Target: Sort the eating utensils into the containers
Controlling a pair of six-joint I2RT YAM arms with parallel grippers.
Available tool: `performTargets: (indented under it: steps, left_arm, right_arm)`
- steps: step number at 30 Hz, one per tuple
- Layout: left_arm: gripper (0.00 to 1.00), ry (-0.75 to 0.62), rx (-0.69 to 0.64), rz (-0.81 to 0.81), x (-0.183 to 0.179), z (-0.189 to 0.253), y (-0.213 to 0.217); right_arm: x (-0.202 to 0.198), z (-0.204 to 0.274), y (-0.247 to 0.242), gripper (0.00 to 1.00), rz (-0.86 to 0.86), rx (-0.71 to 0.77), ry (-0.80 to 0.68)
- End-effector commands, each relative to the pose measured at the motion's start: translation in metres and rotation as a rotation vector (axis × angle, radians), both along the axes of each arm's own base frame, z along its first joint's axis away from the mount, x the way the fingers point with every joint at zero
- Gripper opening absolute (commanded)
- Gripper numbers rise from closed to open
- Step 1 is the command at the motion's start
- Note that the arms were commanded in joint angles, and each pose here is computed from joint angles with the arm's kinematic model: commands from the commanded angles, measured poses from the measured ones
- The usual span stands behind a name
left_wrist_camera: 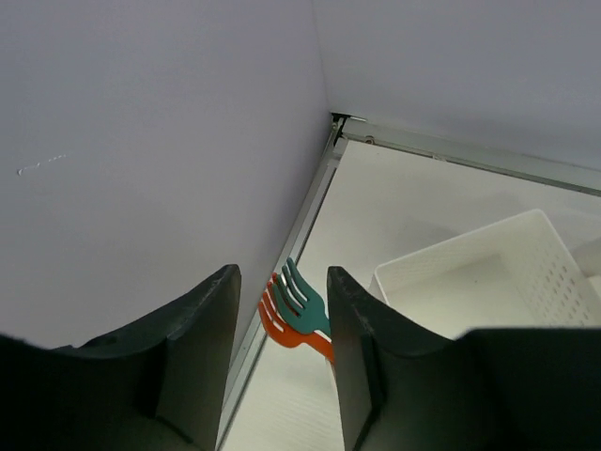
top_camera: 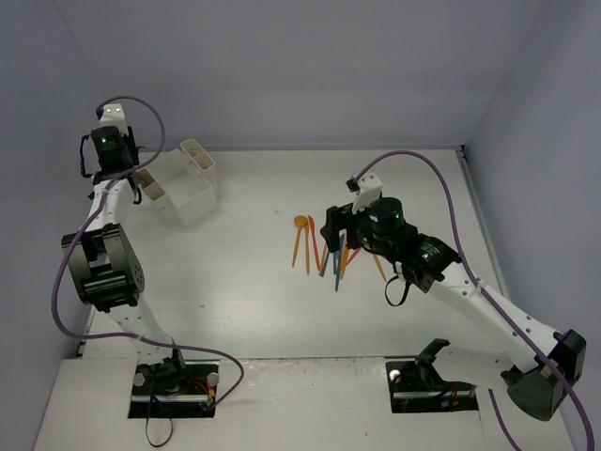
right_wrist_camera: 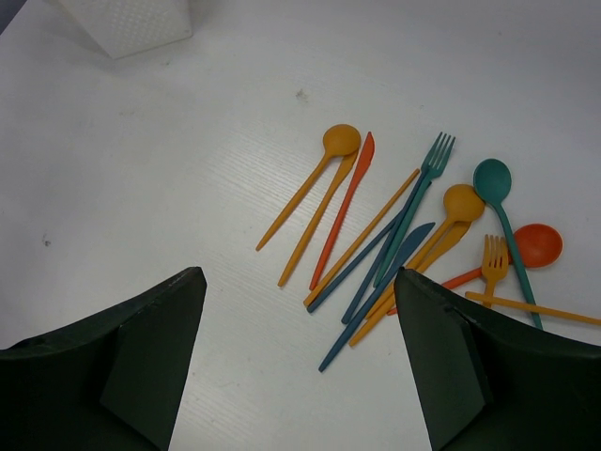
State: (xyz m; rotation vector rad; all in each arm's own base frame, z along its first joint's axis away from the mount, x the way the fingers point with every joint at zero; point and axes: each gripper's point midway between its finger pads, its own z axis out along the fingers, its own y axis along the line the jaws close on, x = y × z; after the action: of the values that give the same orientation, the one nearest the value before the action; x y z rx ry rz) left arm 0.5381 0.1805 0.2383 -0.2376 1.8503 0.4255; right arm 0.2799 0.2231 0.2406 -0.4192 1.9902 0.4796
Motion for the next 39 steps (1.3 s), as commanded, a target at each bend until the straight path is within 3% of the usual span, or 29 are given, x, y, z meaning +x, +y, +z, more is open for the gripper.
performTargets:
  steps: [1, 7, 13, 20, 22, 24, 30, 39]
  left_arm:
    - [0.46, -0.212, 0.030, 0.020, -0.004, 0.080, 0.003]
    - [0.68, -0.368, -0.026, -0.002, -0.044, 0.155, -0.022]
    - [0.78, -0.329, -0.136, -0.104, -0.086, 0.177, -0.088]
    - [0.78, -0.083, -0.373, -0.402, -0.145, 0.113, -0.217]
    - [0.79, -0.001, -0.430, -0.466, -0.172, 0.084, -0.244]
    - [0.78, 0.033, -0.484, -0.520, -0.195, 0.074, -0.266]
    - [0.78, 0.169, -0.578, -0.596, -0.254, 0.022, -0.304]
    - [0.79, 0.184, -0.634, -0.646, -0.285, 0.019, -0.317]
  right_arm:
    - [0.007, 0.011, 0.003, 0.78, -0.005, 0.037, -0.032]
    - [0.017, -0.005, -0.004, 0.75, -0.099, 0.040, 0.040]
    - [0.032, -0.049, -0.012, 0.69, -0.214, -0.012, 0.184]
    - [0.055, -0.093, -0.016, 0.54, -0.301, -0.020, 0.330]
    - [0.063, -0.107, -0.020, 0.44, -0.332, -0.030, 0.368]
    - [0.069, -0.118, -0.030, 0.41, -0.382, -0.033, 0.392]
    - [0.066, -0.152, -0.070, 0.37, -0.510, -0.083, 0.456]
    - [0.040, -0.195, -0.108, 0.39, -0.608, -0.129, 0.563]
